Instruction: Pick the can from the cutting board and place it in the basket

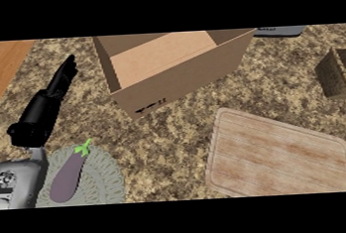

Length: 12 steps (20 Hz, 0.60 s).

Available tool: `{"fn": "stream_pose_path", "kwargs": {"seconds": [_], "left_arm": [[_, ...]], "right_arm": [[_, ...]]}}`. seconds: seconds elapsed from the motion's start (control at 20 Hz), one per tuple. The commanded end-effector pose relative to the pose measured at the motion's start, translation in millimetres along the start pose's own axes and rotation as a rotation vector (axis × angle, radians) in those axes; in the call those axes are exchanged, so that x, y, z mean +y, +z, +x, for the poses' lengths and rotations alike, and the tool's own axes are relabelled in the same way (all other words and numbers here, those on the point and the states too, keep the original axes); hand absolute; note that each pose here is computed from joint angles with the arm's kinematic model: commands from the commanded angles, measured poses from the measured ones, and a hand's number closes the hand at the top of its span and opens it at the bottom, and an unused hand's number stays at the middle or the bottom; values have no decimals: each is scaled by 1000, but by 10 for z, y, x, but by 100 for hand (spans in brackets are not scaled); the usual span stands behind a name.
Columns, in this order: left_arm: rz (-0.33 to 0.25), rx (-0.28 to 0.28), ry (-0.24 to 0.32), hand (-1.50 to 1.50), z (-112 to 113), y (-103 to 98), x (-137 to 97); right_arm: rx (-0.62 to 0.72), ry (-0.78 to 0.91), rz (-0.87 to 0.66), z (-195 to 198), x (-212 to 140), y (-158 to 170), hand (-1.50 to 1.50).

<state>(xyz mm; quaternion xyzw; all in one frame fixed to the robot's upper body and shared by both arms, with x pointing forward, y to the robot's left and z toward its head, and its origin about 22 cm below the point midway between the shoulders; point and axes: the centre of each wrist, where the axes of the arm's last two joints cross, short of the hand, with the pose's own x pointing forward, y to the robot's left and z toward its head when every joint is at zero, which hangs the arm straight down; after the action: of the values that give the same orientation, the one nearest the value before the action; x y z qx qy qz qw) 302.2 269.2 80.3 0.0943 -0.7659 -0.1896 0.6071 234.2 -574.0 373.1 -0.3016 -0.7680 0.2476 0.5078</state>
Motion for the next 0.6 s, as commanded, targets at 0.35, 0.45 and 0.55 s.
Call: {"fn": "stream_pose_path", "kwargs": {"seconds": [0.35, 0.45, 0.55], "left_arm": [[-11, -10, -11, 0, 65, -121, -8], [-8, 17, -6, 0, 11, -36, -63], [-13, 13, -6, 0, 26, -36, 20]], "right_arm": [[-17, -79, 255, 321, 87, -437, 150], [-13, -56, 307, 377, 152, -530, 150], [23, -21, 377, 250, 326, -575, 150]]}}
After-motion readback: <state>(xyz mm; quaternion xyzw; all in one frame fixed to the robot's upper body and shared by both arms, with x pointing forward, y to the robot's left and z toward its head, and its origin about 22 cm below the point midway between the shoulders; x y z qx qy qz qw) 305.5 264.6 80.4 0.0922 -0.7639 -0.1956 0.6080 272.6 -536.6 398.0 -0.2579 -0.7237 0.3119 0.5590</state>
